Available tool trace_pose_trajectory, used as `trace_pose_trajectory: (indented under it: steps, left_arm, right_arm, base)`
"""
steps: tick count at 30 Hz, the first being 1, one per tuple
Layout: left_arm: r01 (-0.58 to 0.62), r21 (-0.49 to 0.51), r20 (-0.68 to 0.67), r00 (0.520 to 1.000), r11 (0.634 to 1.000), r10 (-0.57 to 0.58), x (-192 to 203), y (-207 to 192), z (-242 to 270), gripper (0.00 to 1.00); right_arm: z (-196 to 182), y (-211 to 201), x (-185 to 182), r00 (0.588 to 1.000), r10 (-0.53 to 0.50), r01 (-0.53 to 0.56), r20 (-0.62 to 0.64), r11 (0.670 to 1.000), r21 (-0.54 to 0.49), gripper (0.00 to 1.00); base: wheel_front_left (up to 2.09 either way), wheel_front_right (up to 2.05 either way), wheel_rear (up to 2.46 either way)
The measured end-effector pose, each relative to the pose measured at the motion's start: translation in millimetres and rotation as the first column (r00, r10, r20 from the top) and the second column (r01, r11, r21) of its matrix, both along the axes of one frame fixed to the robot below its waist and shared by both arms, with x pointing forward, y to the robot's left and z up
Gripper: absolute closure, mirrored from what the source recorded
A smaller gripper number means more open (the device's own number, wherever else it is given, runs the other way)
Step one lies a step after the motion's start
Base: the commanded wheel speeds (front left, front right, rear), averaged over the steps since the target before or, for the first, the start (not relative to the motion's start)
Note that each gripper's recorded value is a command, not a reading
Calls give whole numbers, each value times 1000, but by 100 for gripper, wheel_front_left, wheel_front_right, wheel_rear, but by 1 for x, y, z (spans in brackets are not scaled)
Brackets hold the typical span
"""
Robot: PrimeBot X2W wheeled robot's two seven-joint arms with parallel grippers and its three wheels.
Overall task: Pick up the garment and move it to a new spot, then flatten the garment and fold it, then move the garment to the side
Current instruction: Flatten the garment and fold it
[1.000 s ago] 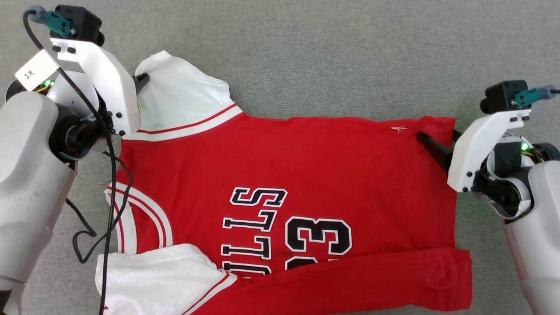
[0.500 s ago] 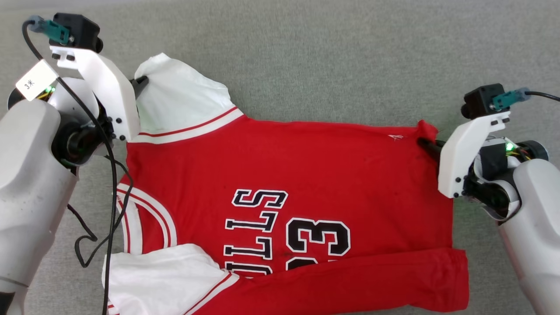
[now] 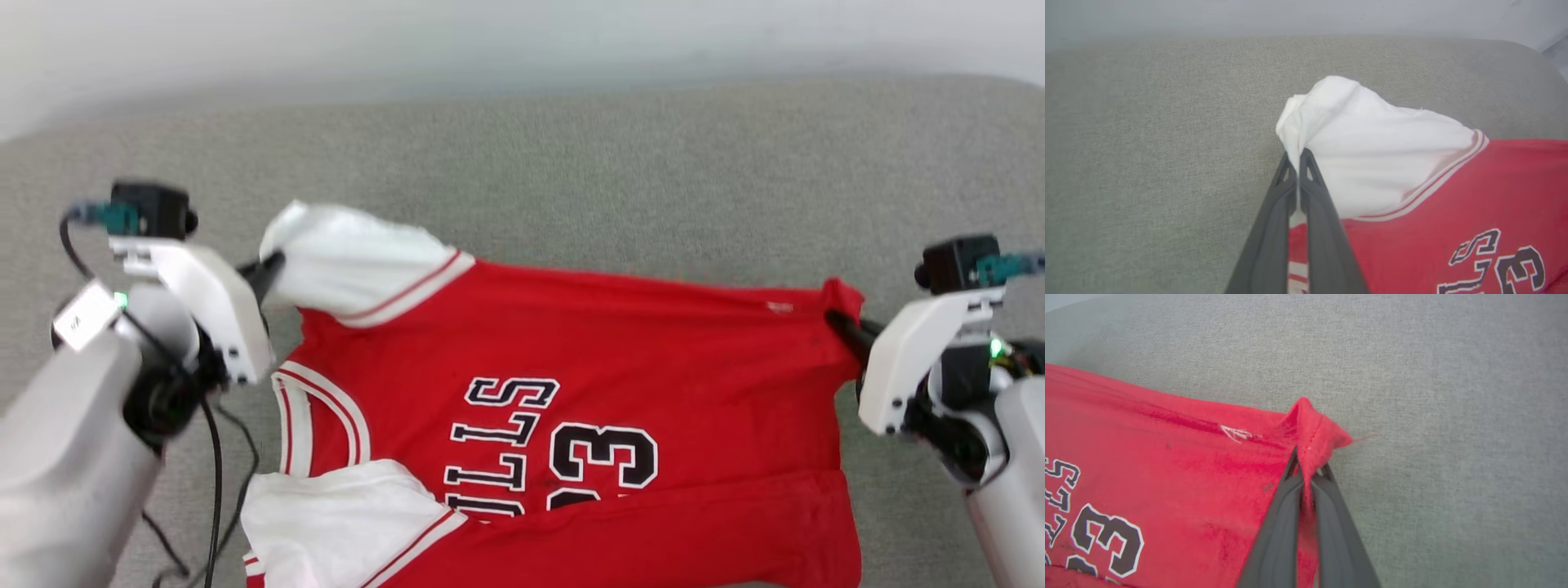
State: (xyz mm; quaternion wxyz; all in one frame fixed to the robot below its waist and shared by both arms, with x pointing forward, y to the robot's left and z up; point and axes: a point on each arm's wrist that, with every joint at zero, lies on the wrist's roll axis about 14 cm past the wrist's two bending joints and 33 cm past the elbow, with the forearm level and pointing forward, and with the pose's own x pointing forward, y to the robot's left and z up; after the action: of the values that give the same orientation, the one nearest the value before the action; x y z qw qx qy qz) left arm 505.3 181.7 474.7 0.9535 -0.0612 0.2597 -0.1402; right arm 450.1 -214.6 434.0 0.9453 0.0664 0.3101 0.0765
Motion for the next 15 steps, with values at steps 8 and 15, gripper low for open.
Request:
trace_pose_trajectory:
  steps: [8,15]
  left_arm:
    - [-103,-72,-24,995,992,101,-71,15,-22,100]
    - [-179,-127,-125,979,976,164,-137,13,-57,100]
  right_arm:
    - [-8,6,-40,1000,-9,8,13,1000,26,100]
    - [-24,11,-73,999,-43,42,5,997,66,100]
  base:
    - [0,0,0]
    - [0,0,0]
